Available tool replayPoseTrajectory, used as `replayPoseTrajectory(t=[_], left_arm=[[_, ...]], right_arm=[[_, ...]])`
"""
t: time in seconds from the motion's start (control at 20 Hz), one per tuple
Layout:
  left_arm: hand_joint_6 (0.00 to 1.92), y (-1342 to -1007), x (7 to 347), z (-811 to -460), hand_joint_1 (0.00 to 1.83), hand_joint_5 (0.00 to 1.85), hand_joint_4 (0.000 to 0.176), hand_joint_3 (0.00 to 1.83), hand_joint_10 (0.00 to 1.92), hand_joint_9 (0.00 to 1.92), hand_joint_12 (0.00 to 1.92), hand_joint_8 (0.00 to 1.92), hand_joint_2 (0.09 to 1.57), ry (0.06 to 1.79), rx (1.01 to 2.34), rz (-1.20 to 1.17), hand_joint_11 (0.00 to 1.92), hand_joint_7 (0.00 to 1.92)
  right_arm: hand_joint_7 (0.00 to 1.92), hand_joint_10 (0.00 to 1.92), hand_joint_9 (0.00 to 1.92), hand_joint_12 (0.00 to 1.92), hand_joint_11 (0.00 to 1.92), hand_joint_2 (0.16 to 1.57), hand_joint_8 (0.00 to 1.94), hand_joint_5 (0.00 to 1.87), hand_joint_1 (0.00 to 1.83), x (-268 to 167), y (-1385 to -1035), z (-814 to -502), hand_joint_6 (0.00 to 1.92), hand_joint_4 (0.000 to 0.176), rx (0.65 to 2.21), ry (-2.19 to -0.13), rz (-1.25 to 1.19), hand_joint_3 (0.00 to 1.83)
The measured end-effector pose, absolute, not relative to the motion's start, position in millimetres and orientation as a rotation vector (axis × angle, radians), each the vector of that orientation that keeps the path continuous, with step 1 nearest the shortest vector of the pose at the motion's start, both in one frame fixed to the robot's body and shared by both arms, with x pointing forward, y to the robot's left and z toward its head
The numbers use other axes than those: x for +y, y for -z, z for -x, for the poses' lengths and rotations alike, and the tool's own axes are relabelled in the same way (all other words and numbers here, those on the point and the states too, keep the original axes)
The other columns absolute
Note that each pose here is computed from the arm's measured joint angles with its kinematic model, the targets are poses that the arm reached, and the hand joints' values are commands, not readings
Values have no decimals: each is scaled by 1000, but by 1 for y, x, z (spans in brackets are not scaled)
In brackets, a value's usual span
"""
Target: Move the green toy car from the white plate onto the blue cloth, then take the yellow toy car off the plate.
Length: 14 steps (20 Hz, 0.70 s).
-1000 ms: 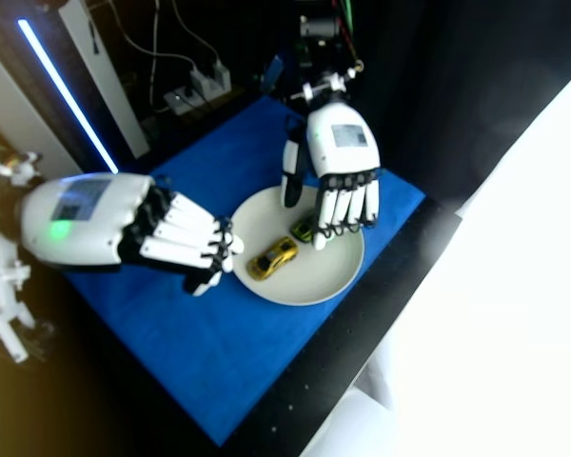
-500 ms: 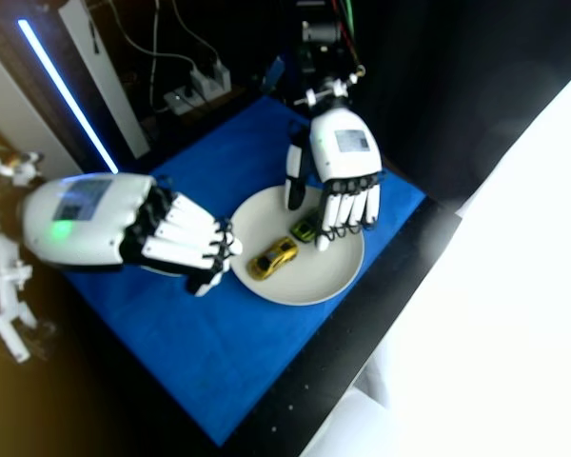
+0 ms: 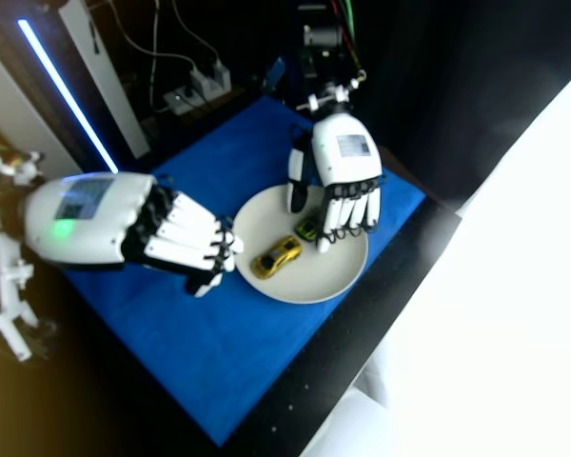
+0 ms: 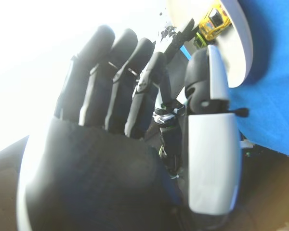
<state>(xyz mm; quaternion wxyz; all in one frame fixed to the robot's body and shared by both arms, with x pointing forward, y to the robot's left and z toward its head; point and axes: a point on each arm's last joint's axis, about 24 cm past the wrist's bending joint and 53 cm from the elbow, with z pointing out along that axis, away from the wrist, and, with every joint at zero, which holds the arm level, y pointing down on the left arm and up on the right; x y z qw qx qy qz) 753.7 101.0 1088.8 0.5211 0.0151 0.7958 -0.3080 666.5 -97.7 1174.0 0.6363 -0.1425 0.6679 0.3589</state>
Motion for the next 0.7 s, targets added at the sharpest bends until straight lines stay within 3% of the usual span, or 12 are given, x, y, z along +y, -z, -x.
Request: replayPoseTrajectory(t=[0.05, 0.2, 0.4, 0.55, 0.7], left_arm=[[1032, -1088, 101, -754, 1354, 804, 0, 1, 1480, 798, 1752, 1230, 1174, 742, 1909, -26, 528, 878], [1074, -1088, 102, -754, 1365, 833, 0, 0, 1427, 806, 1648, 1146, 1162, 745, 1906, -22, 587, 901], [1106, -1092, 99, -751, 1358, 822, 0, 1, 1470, 736, 1714, 1179, 1177, 763, 1887, -19, 395, 892], [1168, -1099, 96, -744, 1357, 770, 0, 0, 1474, 799, 1633, 1172, 1183, 788, 1869, -24, 664, 863], [1118, -1119, 103, -739, 1345, 788, 0, 2, 1546, 753, 1773, 1325, 1199, 806, 1810, -24, 626, 823]], right_arm=[[741, 1234, 613, 1707, 516, 1030, 697, 872, 1273, -98, -1174, -667, 11, 0, 1525, -820, 324, 0], [710, 1239, 607, 1723, 501, 1026, 763, 878, 1293, -98, -1175, -666, 11, 0, 1522, -821, 326, 0], [702, 1282, 634, 1710, 553, 1018, 855, 896, 1302, -98, -1175, -666, 15, 0, 1521, -821, 325, 0], [690, 1267, 610, 1720, 487, 1022, 883, 890, 1291, -97, -1175, -666, 11, 0, 1521, -822, 326, 0], [672, 1306, 583, 1760, 466, 1019, 911, 892, 1296, -98, -1175, -666, 11, 0, 1521, -822, 324, 0]])
